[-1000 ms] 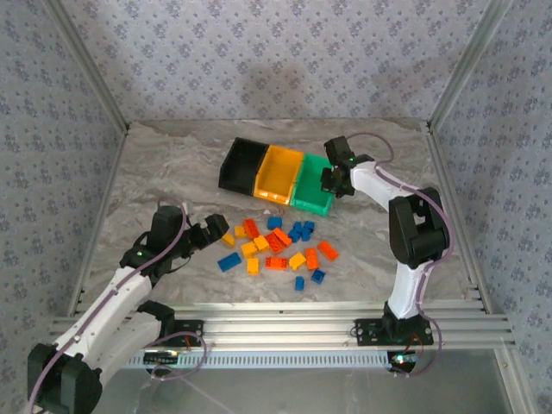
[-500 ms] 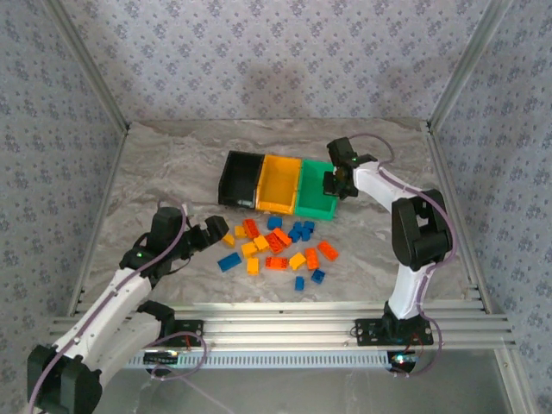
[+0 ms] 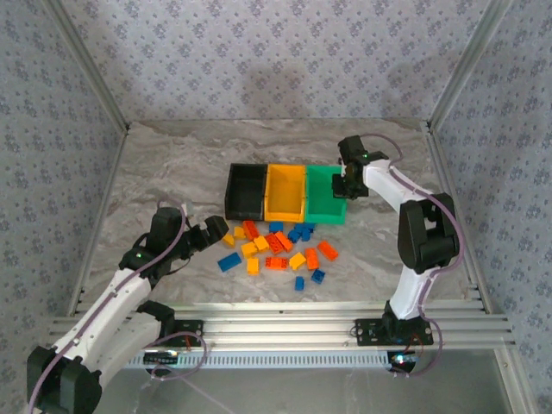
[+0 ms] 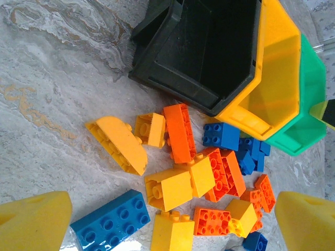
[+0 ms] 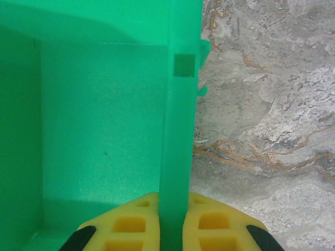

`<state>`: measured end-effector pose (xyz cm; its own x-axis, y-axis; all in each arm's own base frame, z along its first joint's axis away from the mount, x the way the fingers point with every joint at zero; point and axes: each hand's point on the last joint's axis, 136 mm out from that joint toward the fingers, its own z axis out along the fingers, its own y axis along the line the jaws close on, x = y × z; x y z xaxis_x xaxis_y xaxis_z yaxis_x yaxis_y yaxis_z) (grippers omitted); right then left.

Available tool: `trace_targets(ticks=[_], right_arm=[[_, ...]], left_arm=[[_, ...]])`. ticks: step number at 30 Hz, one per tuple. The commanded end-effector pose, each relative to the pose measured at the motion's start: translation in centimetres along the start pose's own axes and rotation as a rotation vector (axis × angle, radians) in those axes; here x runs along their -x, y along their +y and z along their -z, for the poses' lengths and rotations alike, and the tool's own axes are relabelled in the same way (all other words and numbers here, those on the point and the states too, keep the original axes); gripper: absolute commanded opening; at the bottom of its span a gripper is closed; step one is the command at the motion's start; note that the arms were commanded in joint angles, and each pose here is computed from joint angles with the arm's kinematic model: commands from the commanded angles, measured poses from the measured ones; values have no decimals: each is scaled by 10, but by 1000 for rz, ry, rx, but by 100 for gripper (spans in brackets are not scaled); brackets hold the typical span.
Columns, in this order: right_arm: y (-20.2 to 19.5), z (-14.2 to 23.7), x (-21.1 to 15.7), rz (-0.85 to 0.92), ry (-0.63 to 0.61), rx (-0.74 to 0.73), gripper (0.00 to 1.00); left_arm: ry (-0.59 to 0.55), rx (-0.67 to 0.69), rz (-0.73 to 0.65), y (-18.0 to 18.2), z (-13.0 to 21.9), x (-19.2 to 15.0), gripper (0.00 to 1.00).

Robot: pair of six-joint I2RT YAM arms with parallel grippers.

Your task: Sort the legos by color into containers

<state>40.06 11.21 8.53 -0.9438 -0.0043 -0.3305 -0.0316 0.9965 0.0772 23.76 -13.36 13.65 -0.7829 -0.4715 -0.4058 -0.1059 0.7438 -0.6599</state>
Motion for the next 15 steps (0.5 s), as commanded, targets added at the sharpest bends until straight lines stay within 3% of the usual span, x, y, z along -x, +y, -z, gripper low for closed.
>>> trace_targets(ticks=[1,12,15], right_arm=[[12,-3,2,62,34,15,0],[12,-14,7,43,56,-6,0],[13,-10,10,26,36,-2,24]], left_arm=[[17,-8,-9,-3,3,-4,100],[24,-6,-1,1,0,-7,100],[23,-7,-2,1,0,-7,100]])
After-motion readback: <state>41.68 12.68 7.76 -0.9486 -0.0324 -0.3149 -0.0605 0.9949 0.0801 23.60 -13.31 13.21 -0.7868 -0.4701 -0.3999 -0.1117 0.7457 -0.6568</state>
